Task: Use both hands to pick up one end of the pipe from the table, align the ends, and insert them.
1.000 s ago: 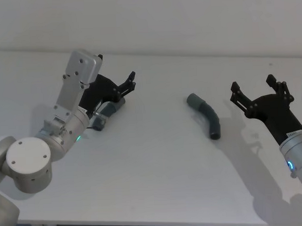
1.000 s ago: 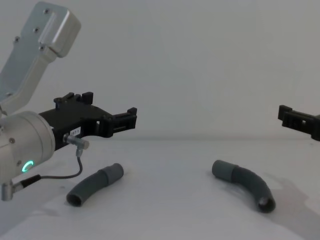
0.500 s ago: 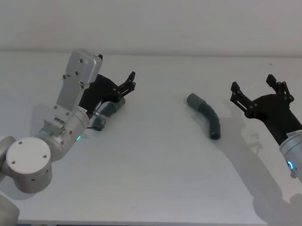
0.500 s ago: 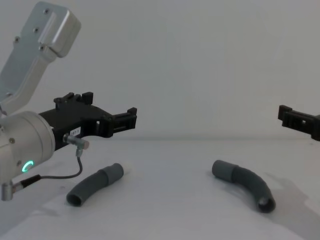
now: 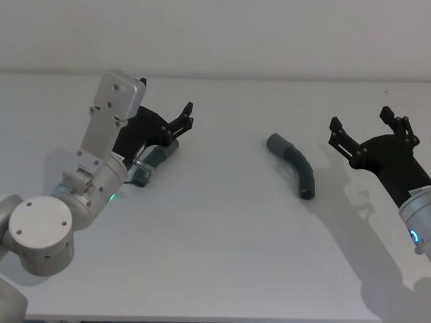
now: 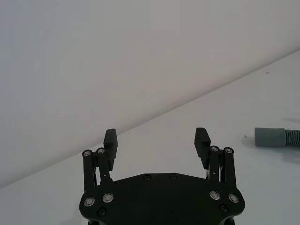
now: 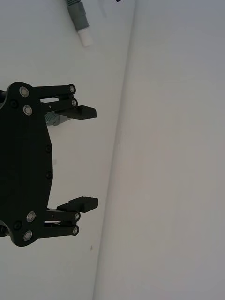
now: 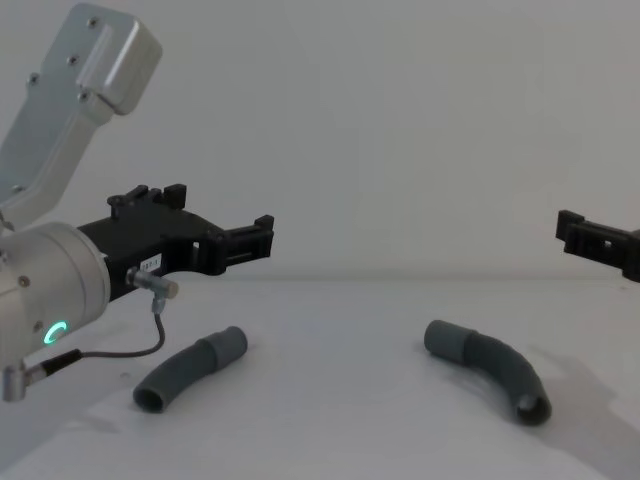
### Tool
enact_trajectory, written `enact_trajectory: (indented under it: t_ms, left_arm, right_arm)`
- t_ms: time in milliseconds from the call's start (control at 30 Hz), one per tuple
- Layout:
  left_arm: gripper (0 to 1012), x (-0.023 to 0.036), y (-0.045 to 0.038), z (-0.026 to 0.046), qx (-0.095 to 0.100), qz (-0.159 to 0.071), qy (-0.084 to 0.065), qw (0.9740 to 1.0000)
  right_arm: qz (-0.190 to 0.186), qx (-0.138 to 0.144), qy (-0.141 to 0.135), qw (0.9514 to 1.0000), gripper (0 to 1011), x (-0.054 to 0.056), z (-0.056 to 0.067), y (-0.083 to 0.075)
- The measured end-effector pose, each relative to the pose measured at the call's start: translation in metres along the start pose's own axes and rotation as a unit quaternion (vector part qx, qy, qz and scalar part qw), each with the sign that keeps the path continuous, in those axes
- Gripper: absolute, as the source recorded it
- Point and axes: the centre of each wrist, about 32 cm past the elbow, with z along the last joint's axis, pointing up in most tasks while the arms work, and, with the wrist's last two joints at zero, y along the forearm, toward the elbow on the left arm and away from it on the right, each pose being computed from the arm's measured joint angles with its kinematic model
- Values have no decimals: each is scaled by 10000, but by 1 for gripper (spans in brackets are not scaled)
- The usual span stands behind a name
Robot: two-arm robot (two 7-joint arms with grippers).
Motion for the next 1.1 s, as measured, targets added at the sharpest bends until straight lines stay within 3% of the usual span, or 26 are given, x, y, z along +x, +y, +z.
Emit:
enact_trajectory:
  t_ms: [367, 633, 800, 1000, 1100]
  left_arm:
    - [1002, 6, 5, 8, 45, -1, -7, 10000]
    - [1001, 59, 36, 67, 343, -49, -46, 9994]
    - [1002, 138, 66, 127, 679, -100, -56, 9976]
    - [1002, 282, 77, 197, 1112, -194, -48, 9936]
    - [1002, 334, 70, 219, 1223, -229, -41, 9922]
  right_arm:
    - [0, 0, 0, 10000, 1002, 0, 0, 0]
    - [0, 0, 0, 10000, 1002, 0, 0, 0]
    - [0, 0, 0, 10000, 1002, 0, 0, 0]
    - [0, 0, 0, 10000, 1002, 0, 0, 0]
    - [0, 0, 0, 10000, 1002, 0, 0, 0]
